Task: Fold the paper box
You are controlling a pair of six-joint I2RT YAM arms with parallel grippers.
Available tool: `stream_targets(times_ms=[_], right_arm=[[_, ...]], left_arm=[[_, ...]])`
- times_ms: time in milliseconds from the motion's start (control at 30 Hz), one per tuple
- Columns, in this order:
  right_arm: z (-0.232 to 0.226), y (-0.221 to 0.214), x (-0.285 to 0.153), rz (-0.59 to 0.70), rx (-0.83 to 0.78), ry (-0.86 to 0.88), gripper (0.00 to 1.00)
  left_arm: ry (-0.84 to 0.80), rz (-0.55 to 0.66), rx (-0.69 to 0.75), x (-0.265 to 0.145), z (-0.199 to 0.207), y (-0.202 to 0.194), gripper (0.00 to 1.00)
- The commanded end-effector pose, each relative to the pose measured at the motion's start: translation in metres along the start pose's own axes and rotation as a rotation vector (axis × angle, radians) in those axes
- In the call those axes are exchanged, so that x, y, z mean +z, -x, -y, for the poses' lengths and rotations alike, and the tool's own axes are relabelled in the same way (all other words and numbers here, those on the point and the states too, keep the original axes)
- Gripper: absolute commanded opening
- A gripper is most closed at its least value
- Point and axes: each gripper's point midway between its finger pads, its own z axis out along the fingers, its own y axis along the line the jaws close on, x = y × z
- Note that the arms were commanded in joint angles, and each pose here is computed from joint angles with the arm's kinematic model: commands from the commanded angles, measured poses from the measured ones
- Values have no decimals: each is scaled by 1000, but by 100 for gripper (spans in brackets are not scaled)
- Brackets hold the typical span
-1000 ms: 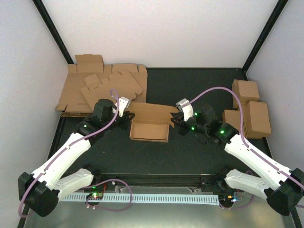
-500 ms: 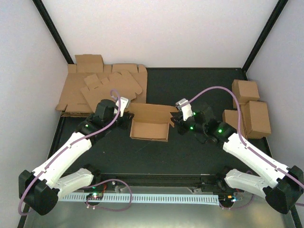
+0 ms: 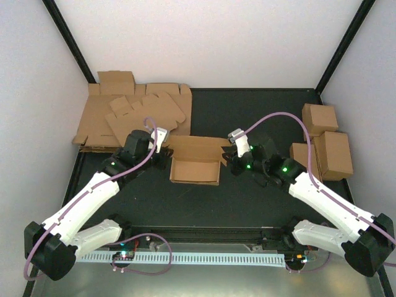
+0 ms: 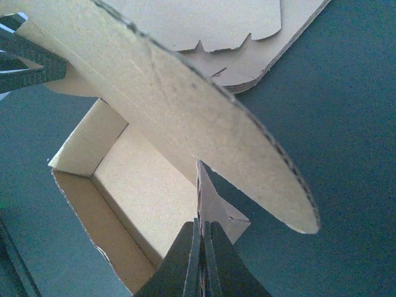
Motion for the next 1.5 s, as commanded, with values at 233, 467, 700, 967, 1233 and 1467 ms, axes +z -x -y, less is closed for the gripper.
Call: stream_targets(times_ms=[233, 467, 700, 967, 1233, 1467], right_arm=[[12, 0, 16, 11, 65, -54, 2], [35, 0, 33, 108, 166, -161, 2], [48, -12, 48, 171, 164, -255, 2], [62, -24, 53, 241, 174, -347, 2], [61, -29, 70, 267, 161, -348, 2], [61, -42, 81, 243, 145, -361, 2]], left_arm=[[-32, 43, -48, -4, 9, 18, 2], [10, 115, -135, 23, 17, 16, 2], [81, 249, -204, 38, 23, 24, 2], [163, 302, -313, 57, 20, 8, 2], [201, 321, -336, 75, 17, -13, 2], [212, 289, -339, 91, 17, -26, 2]])
